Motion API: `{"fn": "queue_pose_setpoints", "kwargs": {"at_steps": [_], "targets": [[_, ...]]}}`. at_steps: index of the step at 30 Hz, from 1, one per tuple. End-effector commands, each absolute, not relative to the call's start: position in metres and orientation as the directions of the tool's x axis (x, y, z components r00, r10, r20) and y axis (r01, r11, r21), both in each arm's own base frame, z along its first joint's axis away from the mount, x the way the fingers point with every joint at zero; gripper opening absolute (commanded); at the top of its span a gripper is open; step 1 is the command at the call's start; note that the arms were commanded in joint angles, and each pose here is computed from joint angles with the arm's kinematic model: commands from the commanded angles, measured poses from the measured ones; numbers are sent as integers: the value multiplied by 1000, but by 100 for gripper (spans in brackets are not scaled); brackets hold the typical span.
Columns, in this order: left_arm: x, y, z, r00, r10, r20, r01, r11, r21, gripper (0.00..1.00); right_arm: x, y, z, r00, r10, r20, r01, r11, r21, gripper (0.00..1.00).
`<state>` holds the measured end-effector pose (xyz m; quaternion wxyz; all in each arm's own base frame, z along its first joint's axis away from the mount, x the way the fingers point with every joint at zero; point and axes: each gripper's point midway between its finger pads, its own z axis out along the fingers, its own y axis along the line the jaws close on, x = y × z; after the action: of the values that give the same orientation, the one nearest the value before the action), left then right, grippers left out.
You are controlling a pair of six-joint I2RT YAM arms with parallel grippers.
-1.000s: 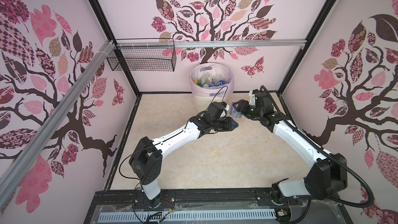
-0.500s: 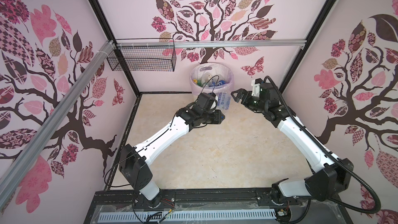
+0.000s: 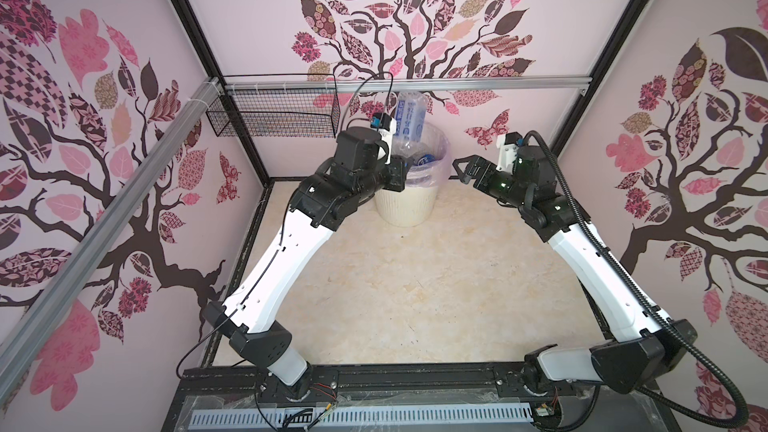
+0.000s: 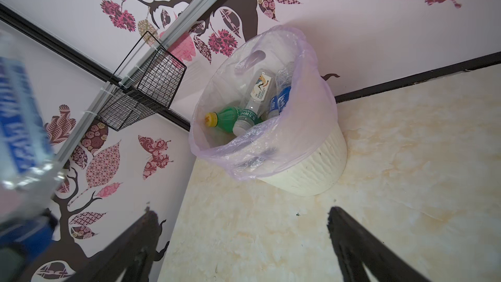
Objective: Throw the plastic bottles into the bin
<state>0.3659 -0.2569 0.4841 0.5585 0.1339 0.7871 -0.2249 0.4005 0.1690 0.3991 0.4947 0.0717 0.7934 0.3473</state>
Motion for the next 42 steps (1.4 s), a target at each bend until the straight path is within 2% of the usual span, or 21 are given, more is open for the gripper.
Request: {"fn": "queue_pose_setpoints", "kwargs": {"at_steps": [1,4,6,12,17,21,24,25,31,36,39,42], "targets": [[376,-243,528,-175,-36,-984,427,898,-109,12,398,167,404,-486,443,-754,-238,762,602,100],[383,-240,554,-78,-72,-994,409,907,-97,11,400,166,399,-488,436,-756,-231,771,594,100],[396,-244,556,-67,-89,-994,410,905,-109,11,402,165,396,-487,434,-758,-226,775,590,99],[464,-268,492,-200,-107,-974,412,892,-183,12,408,163,383,-503,435,-747,-213,775,595,100],[488,-279,439,-355,-52,-933,402,893,-203,47,404,161,379,-508,421,-751,-216,782,584,100],[476,-277,449,-339,-73,-938,420,880,-221,71,402,163,376,-522,421,-742,-220,773,594,100],[463,-270,466,-312,-90,-946,424,878,-223,94,400,164,378,-527,424,-737,-226,766,602,100],[458,-268,470,-308,-90,-947,426,877,-222,97,399,165,378,-528,425,-735,-227,764,605,99],[432,-263,486,-299,-96,-949,441,868,-227,97,393,165,378,-538,434,-723,-226,751,620,99],[418,-251,482,-304,-74,-950,430,879,-206,97,388,158,381,-523,415,-745,-216,781,587,100],[414,-233,469,-318,-39,-947,395,903,-170,97,388,149,376,-511,399,-761,-187,813,552,100],[414,-198,459,-330,-82,-940,327,925,-196,97,388,132,370,-473,398,-786,-142,846,514,100]]}}
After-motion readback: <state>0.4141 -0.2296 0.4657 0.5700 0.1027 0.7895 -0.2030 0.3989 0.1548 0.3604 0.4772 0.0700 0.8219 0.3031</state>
